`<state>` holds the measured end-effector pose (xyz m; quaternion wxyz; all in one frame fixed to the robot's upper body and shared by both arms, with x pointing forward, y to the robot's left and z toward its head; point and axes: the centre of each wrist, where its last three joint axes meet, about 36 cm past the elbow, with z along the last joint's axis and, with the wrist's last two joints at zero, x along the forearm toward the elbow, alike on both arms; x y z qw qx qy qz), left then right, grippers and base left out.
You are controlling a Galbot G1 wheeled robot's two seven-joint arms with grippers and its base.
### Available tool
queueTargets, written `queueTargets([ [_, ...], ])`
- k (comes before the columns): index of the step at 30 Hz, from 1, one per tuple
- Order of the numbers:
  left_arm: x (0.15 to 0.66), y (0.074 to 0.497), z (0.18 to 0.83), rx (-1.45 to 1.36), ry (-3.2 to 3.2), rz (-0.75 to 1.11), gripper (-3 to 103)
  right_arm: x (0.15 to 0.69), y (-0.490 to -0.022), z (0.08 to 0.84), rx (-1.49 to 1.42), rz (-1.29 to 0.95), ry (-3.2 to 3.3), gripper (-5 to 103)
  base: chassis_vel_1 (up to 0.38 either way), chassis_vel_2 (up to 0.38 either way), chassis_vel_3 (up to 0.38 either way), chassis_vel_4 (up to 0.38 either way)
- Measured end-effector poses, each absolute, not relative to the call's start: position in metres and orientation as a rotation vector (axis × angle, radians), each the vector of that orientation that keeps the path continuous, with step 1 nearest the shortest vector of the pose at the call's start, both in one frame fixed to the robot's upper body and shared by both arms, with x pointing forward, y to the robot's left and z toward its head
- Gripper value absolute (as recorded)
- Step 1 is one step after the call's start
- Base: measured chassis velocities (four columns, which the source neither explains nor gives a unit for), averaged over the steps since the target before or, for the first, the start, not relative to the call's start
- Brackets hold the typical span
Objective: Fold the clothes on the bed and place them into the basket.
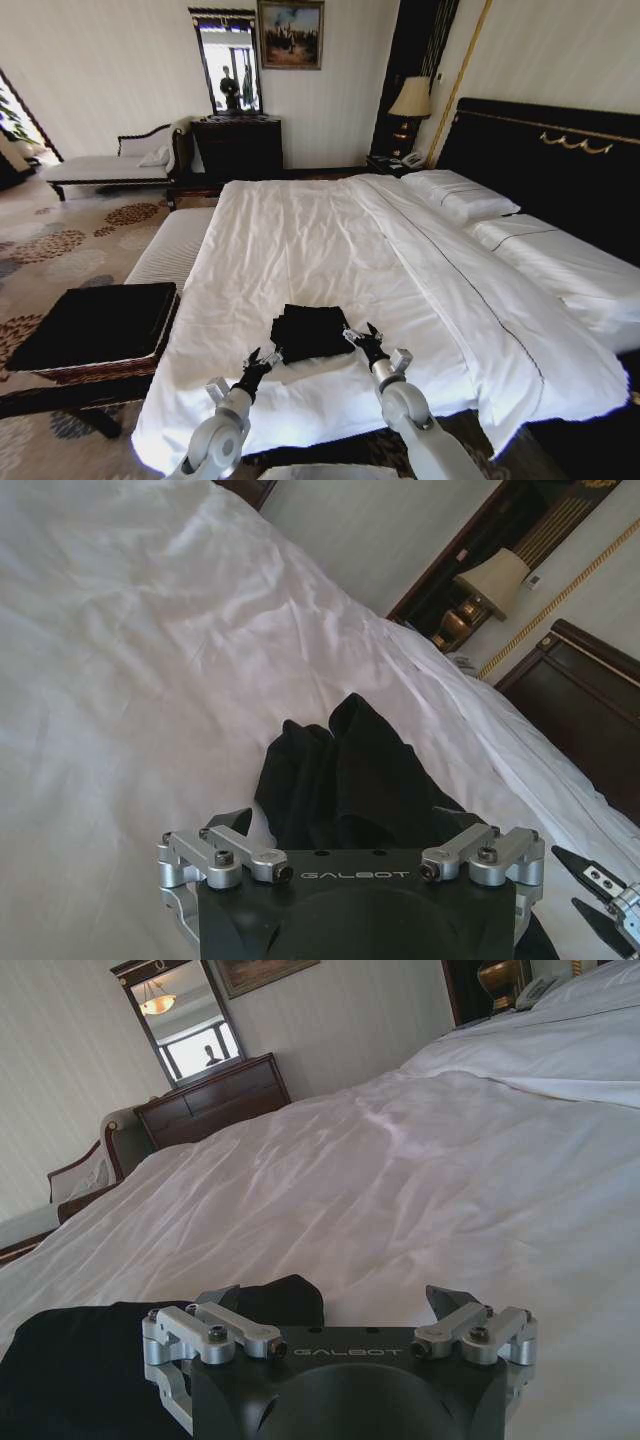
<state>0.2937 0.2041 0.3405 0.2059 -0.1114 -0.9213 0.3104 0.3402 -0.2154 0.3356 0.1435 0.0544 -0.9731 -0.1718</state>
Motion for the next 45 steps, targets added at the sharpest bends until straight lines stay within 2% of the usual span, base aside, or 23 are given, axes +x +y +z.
queueTargets([
  [8,0.318,0.205,0.331,-0.22,-2.439,0.973,100,0.339,-0.221,0.34,0.125,-0.501,-2.803,100,0.0,0.0,0.0,0.0],
  [15,0.341,0.199,0.328,-0.232,-2.429,1.008,100,0.346,-0.226,0.358,0.094,-0.865,-2.598,100,0.0,0.0,0.0,0.0],
  [23,0.353,0.19,0.328,-0.258,-2.421,1.031,100,0.356,-0.24,0.355,0.11,-0.957,-2.475,100,0.0,0.0,0.0,0.0],
  [26,0.355,0.187,0.328,-0.268,-2.416,1.037,103,0.361,-0.244,0.349,0.144,-0.982,-2.42,100,0.0,0.0,0.0,0.0],
  [27,0.356,0.185,0.328,-0.272,-2.413,1.043,99,0.365,-0.245,0.346,0.163,-0.988,-2.393,100,0.0,0.0,0.0,0.0],
  [30,0.359,0.182,0.327,-0.277,-2.41,1.049,97,0.372,-0.246,0.338,0.188,-0.979,-2.371,100,0.0,0.0,0.0,0.0],
  [34,0.362,0.178,0.323,-0.281,-2.399,1.042,78,0.384,-0.241,0.327,0.214,-0.983,-2.352,100,0.0,0.0,0.0,0.0],
  [36,0.362,0.178,0.323,-0.282,-2.398,1.042,78,0.386,-0.24,0.327,0.219,-0.988,-2.349,100,0.0,0.0,0.0,0.0],
  [39,0.366,0.175,0.323,-0.288,-2.39,1.045,62,0.389,-0.234,0.325,0.241,-1.003,-2.339,103,0.0,0.0,0.0,0.0],
  [40,0.367,0.173,0.324,-0.293,-2.383,1.045,57,0.39,-0.233,0.324,0.243,-1.006,-2.336,99,0.0,0.0,0.0,0.0],
  [41,0.367,0.173,0.324,-0.293,-2.383,1.045,57,0.39,-0.233,0.324,0.243,-1.006,-2.336,99,0.0,0.0,0.0,0.0],
  [42,0.367,0.173,0.324,-0.295,-2.381,1.044,57,0.39,-0.233,0.324,0.243,-1.007,-2.336,94,0.0,0.0,0.0,0.0],
  [43,0.368,0.171,0.325,-0.303,-2.376,1.04,51,0.391,-0.232,0.323,0.243,-1.011,-2.334,94,0.0,0.0,0.0,0.0],
  [45,0.37,0.167,0.325,-0.31,-2.369,1.039,40,0.391,-0.23,0.323,0.244,-1.017,-2.335,83,0.0,0.0,0.0,0.0],
])
